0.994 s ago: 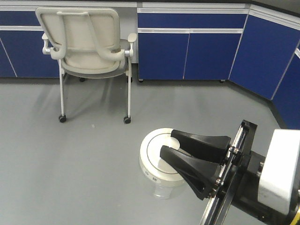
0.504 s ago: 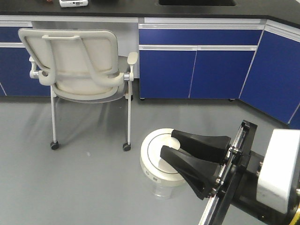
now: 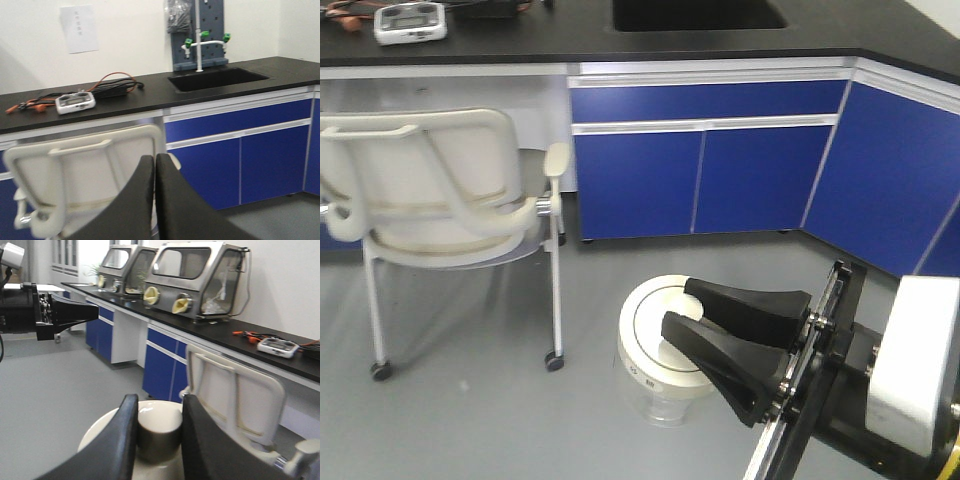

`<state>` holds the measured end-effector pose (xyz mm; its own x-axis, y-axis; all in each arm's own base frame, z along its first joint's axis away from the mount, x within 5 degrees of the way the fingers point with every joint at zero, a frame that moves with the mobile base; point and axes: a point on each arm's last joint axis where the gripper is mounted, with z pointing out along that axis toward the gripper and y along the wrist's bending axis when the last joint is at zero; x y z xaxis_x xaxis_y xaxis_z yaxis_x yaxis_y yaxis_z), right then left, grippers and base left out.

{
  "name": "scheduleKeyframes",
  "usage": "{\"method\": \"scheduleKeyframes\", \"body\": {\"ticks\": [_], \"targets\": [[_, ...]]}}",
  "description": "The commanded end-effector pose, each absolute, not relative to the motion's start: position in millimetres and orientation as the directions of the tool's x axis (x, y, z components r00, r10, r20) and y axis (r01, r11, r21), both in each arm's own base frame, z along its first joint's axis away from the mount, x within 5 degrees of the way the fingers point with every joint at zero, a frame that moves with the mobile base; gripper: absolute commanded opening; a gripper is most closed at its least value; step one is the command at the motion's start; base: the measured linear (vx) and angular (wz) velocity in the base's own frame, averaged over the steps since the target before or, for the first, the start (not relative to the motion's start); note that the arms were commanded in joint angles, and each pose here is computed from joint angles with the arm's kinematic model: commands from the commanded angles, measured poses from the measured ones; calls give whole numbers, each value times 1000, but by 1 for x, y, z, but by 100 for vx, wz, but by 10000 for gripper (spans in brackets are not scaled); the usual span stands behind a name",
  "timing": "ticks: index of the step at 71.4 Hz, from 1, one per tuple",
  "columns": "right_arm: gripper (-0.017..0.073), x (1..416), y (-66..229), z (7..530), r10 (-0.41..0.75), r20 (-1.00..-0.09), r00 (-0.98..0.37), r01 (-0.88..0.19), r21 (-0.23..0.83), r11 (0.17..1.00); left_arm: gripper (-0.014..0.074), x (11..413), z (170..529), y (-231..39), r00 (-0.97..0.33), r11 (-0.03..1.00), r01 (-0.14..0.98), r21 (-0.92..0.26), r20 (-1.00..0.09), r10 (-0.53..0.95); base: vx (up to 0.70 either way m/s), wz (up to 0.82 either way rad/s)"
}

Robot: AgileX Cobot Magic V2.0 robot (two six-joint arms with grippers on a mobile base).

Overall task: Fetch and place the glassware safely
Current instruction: 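Turn the base toward the black bench by the wall socket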

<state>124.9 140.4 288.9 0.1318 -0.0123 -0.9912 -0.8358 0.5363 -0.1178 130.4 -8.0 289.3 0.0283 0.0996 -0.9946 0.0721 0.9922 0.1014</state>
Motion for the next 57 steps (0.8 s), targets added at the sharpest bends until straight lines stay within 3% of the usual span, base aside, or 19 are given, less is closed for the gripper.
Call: {"method": "scheduleKeyframes", "body": {"ticks": [1,30,57], "targets": [[-3,122,141,309,101,-975,197,-845,-117,521,-7,131,305,-10,125,993,79,87,-989,77,19,-36],[-3,122,141,309,101,-975,197,-845,-117,521,-7,131,305,-10,125,993,79,87,-989,77,13,-52],[-3,122,141,309,104,-975,198,-846,-117,520,-7,131,305,-10,125,993,79,87,-989,77,12,-77]]}}
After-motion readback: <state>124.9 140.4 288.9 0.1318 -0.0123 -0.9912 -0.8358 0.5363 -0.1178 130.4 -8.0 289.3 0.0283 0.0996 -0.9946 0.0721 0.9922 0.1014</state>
